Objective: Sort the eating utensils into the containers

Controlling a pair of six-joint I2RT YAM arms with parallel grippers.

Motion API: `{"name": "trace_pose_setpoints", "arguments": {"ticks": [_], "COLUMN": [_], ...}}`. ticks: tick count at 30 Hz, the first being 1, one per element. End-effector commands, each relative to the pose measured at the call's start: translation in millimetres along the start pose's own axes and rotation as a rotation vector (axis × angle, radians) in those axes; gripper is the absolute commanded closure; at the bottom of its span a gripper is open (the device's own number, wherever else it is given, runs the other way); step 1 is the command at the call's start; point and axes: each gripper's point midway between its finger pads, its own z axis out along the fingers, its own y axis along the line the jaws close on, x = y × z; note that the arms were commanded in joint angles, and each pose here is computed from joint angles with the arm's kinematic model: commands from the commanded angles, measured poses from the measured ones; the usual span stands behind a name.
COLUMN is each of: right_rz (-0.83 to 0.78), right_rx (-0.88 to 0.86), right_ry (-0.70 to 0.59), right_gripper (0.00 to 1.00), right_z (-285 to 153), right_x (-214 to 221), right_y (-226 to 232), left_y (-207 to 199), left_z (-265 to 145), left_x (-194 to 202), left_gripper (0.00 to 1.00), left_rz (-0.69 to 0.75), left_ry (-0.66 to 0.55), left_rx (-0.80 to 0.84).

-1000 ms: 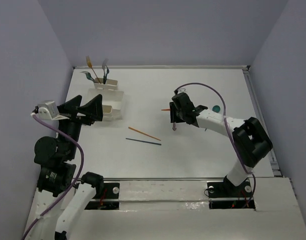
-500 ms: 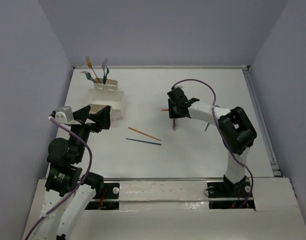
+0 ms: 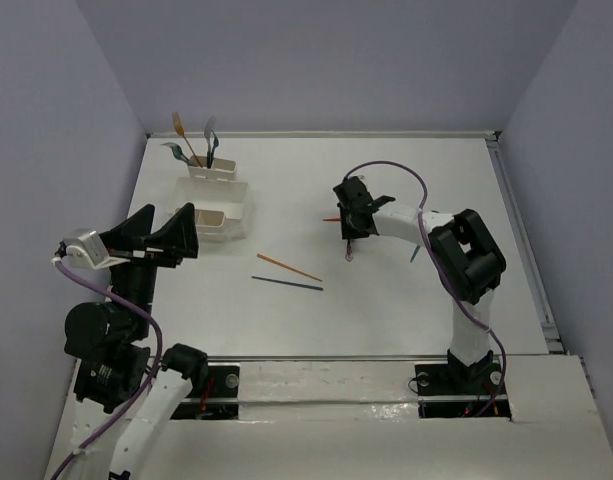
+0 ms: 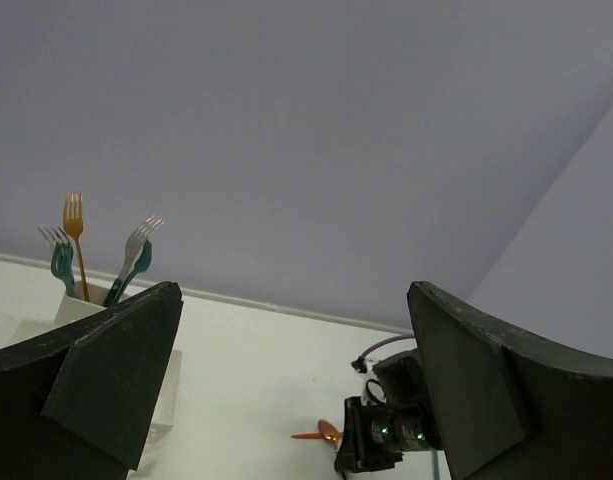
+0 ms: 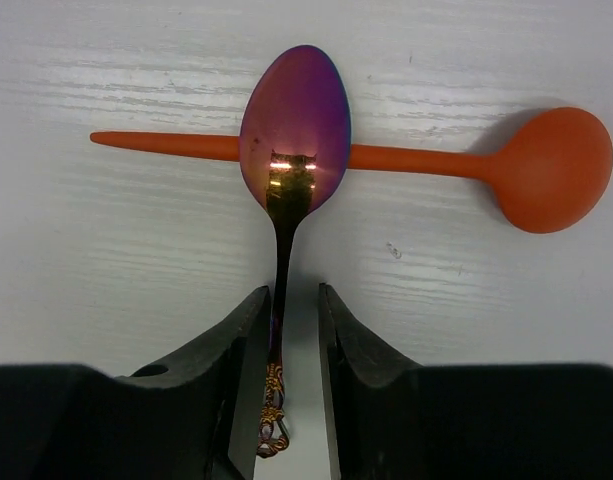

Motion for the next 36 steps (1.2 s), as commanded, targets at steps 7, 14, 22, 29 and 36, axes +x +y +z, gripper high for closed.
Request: {"name": "trace_pose_setpoints", "arguments": {"ticks": [7,14,22,29,36], "right_rz": [0.010,0.024,0.030,0.020,-0.038], "right_rx": [-0.009,-0.034,-0.130,-0.390,-0.745], "right_ry": [-0.004,-0.057,-0.214,-0.438,-0.630], "right_gripper": [0.82,1.00,1.00,1.00,1.00], "right_z": [12.9,-1.1,-44.7,-121.7,-194.7], "right_x": [-6.7,-21.1,-58.1,-109.0,-151.8], "right_y": [3.3,5.6,13.2,53.5,147.0], "left_y": [-17.7,-5.6,-2.1,-1.4,0.7], "left_z": [11.5,15.9,16.7,18.3,16.2], "left_x": [-26.0,-6.7,-1.2,-1.8,-4.9], "left_gripper": [0.01,0.01,0.01,0.01,0.01], "left_rz": [-0.042,-0.025,-0.018,-0.022,-0.025], "left_ry": [-0.082,-0.067,-0.064,-0.066,-0.082], "left_rx": [0.054,0.024,0.022,0.018,0.009]}}
